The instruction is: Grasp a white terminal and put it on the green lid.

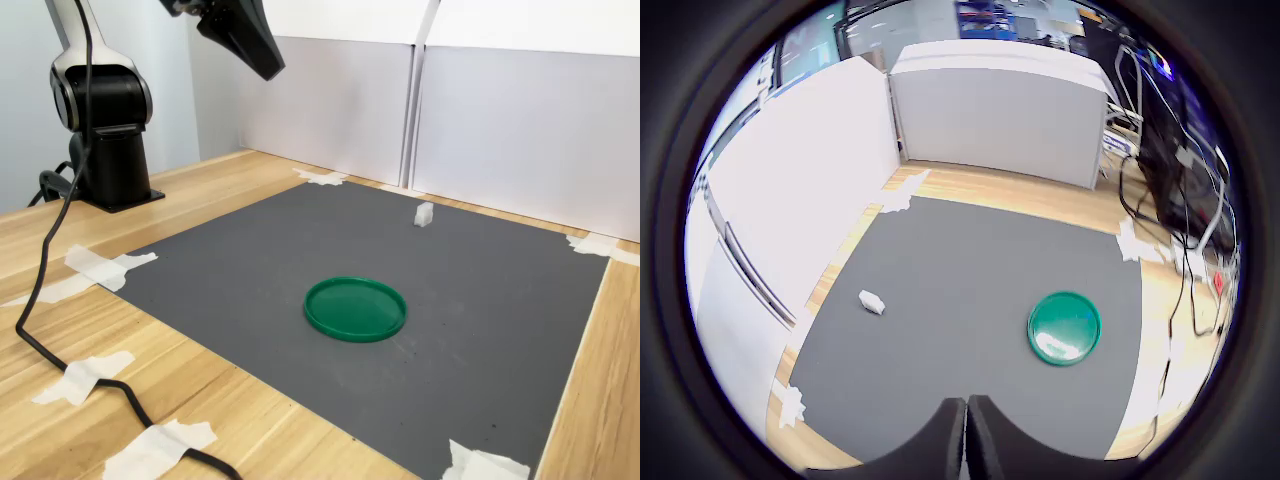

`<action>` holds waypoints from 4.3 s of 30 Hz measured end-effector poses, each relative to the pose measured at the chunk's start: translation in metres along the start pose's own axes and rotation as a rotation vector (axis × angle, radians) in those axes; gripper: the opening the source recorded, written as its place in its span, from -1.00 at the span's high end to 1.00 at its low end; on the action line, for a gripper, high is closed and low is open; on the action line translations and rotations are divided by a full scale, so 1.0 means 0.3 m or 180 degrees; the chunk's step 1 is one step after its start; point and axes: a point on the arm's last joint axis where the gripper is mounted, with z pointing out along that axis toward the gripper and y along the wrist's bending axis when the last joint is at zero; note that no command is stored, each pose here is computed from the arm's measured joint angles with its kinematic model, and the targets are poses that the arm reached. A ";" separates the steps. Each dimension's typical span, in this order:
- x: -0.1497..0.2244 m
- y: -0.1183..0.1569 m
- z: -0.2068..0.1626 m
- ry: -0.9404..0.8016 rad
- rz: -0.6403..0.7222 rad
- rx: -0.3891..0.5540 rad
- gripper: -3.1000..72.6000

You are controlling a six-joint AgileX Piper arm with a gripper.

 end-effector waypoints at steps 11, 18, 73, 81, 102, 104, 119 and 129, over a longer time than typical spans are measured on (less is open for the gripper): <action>-0.154 0.107 0.116 0.0697 -0.1393 -0.0600 0.62; -0.180 0.165 0.234 0.1199 -0.1841 -0.0308 -0.53; -0.261 0.403 0.776 0.1411 -0.2086 -0.1062 -0.83; -0.230 0.401 0.824 0.1537 -0.2146 -0.1028 -0.83; -0.210 0.404 0.870 0.1579 -0.2068 -0.0999 -0.14; -0.210 0.404 0.870 0.1581 -0.2053 -0.0995 0.14; -0.289 0.387 0.822 0.1496 -0.2185 -0.0879 0.68; -0.464 0.157 0.659 0.1390 -0.1703 -0.0544 0.68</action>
